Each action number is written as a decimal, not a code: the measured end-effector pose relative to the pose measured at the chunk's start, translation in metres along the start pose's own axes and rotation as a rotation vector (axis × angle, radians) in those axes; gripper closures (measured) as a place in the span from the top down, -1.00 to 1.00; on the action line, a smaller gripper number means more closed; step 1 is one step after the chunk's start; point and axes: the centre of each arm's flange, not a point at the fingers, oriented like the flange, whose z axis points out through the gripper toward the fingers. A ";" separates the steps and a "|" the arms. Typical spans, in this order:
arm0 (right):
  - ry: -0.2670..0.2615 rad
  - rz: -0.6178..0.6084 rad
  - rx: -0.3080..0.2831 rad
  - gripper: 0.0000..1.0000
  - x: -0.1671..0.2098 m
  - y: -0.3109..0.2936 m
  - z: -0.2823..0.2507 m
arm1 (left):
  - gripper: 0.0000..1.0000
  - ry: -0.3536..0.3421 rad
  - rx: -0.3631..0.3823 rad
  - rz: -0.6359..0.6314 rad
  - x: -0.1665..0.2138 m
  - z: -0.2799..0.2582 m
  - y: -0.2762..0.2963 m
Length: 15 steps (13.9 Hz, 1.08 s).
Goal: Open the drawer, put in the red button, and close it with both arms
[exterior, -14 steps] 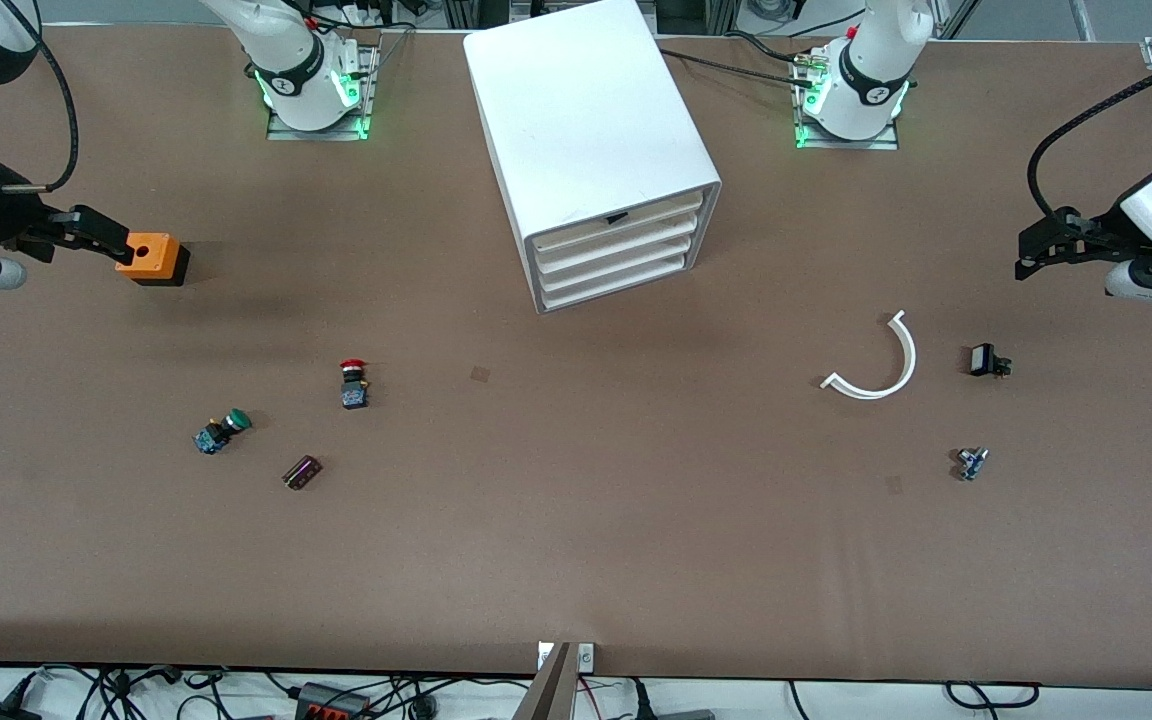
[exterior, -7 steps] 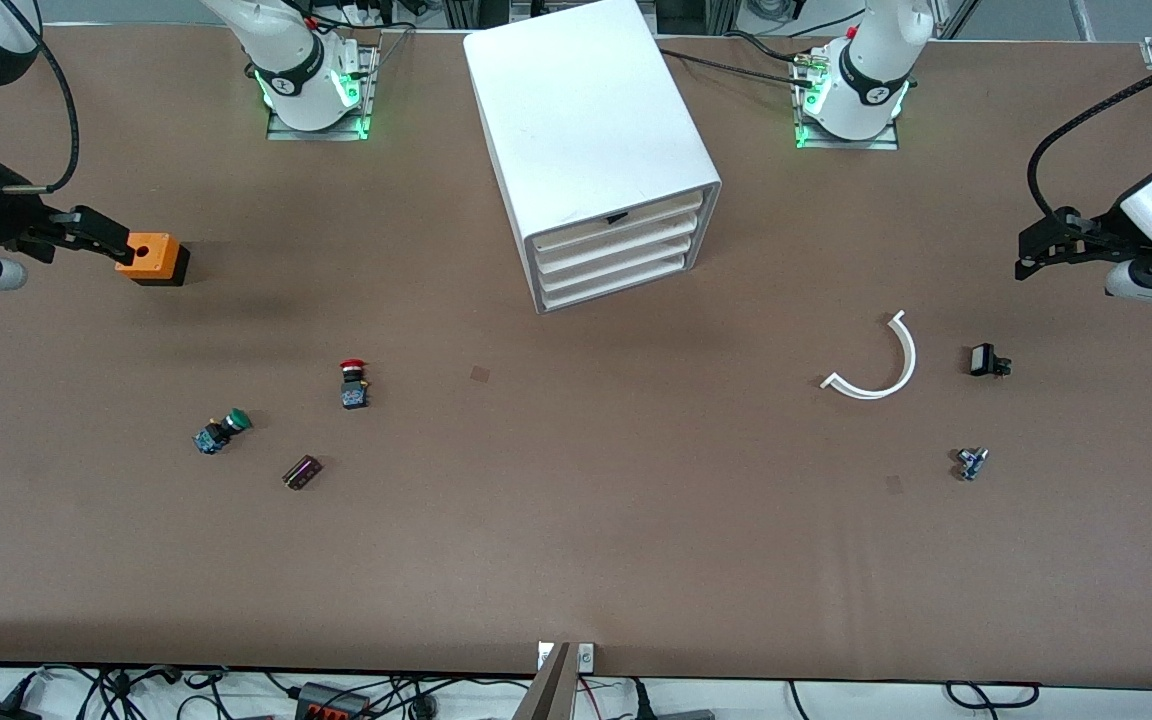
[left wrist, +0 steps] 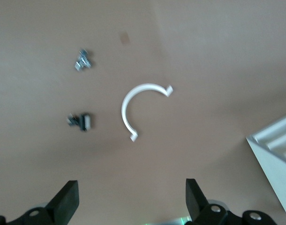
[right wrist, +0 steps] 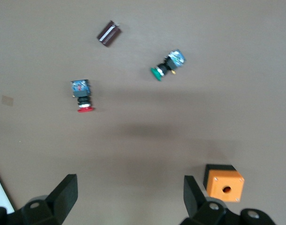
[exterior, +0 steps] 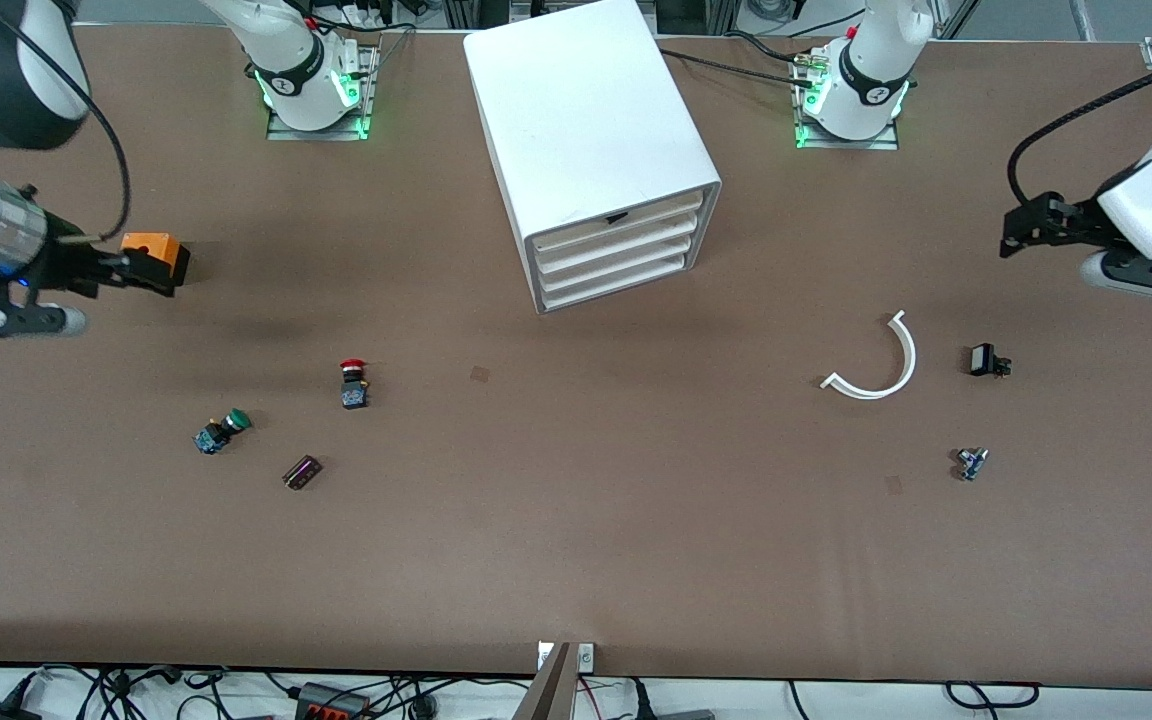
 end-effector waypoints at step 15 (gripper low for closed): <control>-0.133 -0.172 -0.023 1.00 0.075 -0.112 0.185 | 1.00 -0.244 -0.696 0.128 0.086 0.207 0.125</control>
